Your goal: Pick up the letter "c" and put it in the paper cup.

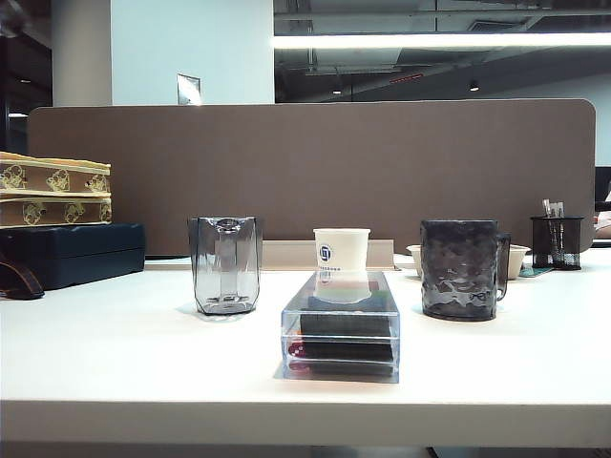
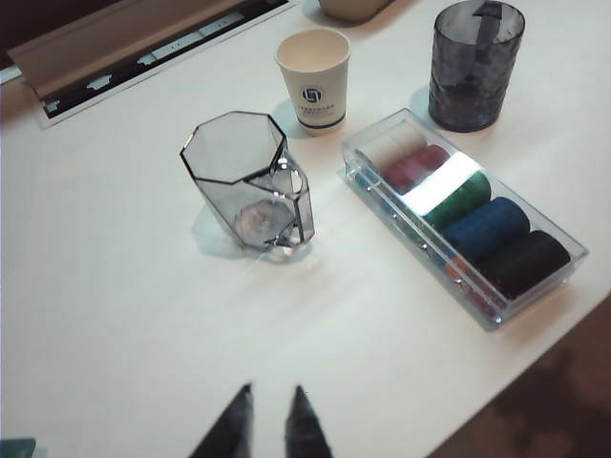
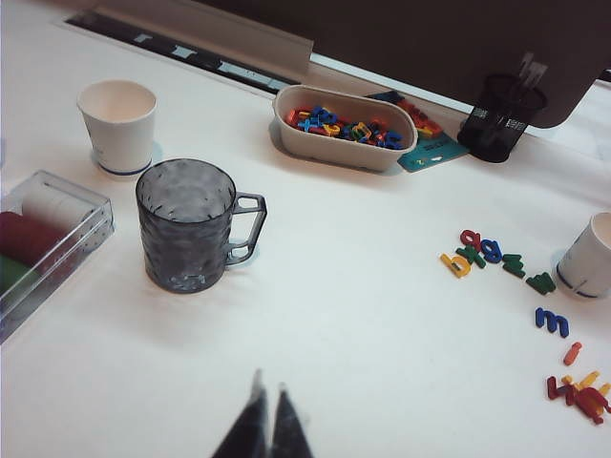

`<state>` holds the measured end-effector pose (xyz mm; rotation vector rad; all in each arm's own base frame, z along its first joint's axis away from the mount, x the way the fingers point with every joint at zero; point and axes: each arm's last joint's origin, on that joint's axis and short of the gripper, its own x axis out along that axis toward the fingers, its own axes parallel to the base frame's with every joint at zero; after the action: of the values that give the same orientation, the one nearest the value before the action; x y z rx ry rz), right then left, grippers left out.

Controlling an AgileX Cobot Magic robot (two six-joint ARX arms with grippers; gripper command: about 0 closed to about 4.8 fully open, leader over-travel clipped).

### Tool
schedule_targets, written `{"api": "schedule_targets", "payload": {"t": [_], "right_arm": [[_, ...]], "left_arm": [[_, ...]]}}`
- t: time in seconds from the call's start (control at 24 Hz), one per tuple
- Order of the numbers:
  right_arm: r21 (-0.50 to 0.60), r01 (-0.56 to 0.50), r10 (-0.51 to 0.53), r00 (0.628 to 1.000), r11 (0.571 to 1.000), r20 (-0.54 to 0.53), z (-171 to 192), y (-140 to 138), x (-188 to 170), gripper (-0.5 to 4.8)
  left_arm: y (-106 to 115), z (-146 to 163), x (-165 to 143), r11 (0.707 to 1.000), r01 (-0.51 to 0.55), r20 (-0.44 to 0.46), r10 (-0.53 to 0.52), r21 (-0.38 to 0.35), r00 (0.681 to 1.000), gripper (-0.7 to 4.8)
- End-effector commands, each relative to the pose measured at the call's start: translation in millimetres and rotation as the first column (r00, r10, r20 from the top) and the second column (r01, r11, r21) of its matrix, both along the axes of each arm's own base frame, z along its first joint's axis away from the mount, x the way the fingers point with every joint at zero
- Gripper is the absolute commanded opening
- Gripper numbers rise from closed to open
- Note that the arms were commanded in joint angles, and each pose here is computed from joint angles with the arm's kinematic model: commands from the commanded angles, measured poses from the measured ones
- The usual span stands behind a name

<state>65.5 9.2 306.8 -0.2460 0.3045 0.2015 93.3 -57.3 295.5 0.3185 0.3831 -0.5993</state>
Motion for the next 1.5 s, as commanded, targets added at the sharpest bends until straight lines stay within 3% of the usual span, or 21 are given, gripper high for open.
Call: {"api": "schedule_targets", "payload": {"t": [0.04,0.38,0.54,0.71,1.0,1.29,1.5], "right_arm": [[0.002,-0.002,0.002,1.000,1.000,0.007,1,0,0,0.16],[-0.001,-0.029,0.029,1.000,1.000,-0.006,0,2,-1,0.11],[-0.012,-0.036,0.035,0.999,0.999,-0.037,-3,2,-2,0.09],[-0.013,-0.036,0.035,0.998,0.999,-0.047,-4,2,-1,0.11],[-0.011,-0.035,0.035,0.998,0.999,-0.047,-4,2,-1,0.35],[-0.003,-0.033,0.033,0.999,0.999,-0.021,-2,2,-1,0.30],[0.000,-0.034,0.034,0.999,0.999,-0.002,-4,2,0,0.30]], "left_arm": [[4,-3,-7,1.000,-0.002,-0.009,0.002,-0.002,1.000,0.51],[9,-11,-15,0.999,-0.002,-0.078,0.005,0.041,0.997,0.47],[10,-13,-16,0.999,0.000,-0.094,0.005,0.051,0.996,-0.06],[9,-11,-15,0.999,-0.001,-0.072,0.003,0.037,0.997,-0.06],[9,-14,-15,0.998,-0.001,-0.109,0.007,0.057,0.994,-0.05],[10,-26,-15,1.000,-0.027,-0.046,0.026,-0.009,0.999,-0.06],[11,-44,-15,0.996,-0.062,0.055,0.066,-0.071,0.996,-0.05]]}}
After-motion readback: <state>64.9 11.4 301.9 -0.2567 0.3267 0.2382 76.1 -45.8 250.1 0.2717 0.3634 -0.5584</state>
